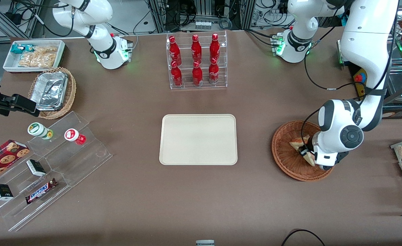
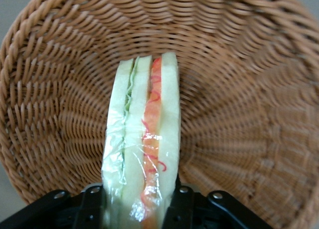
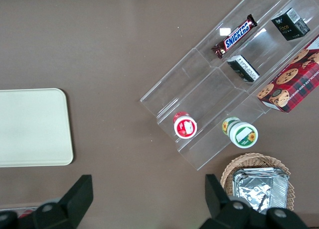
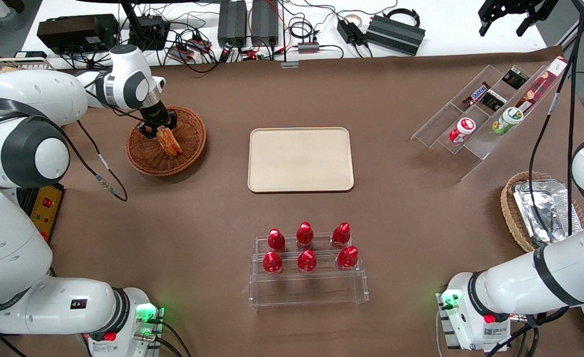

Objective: Place sandwich from basket to tray
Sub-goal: 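Lower the left gripper and close it on the wrapped sandwich, then lift the sandwich and carry it over the cream tray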

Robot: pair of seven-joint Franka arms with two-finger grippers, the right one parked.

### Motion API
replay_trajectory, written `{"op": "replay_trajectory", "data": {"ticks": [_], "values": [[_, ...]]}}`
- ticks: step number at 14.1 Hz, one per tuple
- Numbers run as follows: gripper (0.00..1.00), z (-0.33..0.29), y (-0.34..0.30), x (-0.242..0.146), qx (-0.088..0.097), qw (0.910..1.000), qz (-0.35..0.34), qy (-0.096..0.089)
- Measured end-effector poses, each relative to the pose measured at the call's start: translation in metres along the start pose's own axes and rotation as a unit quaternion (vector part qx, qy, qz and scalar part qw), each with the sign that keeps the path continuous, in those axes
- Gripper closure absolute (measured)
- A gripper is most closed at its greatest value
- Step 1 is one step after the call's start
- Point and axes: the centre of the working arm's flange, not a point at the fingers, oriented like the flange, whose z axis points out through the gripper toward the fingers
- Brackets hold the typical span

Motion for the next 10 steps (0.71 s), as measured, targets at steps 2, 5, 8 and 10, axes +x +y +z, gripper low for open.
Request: {"op": "replay_trajectory", "data": {"ticks": [2, 5, 8, 10], "values": [[0.67, -0.034, 0.022, -0.012, 0.013, 0.9997, 0.019, -0.008], [0.75, -0.089, 0.07, -0.047, 0.016, 0.9979, 0.062, 0.002], [0.74, -0.108, 0.132, -0.115, 0.01, 0.9914, 0.129, 0.022], [0.73, -0.103, 0.175, -0.169, 0.011, 0.9841, 0.175, 0.027]]}}
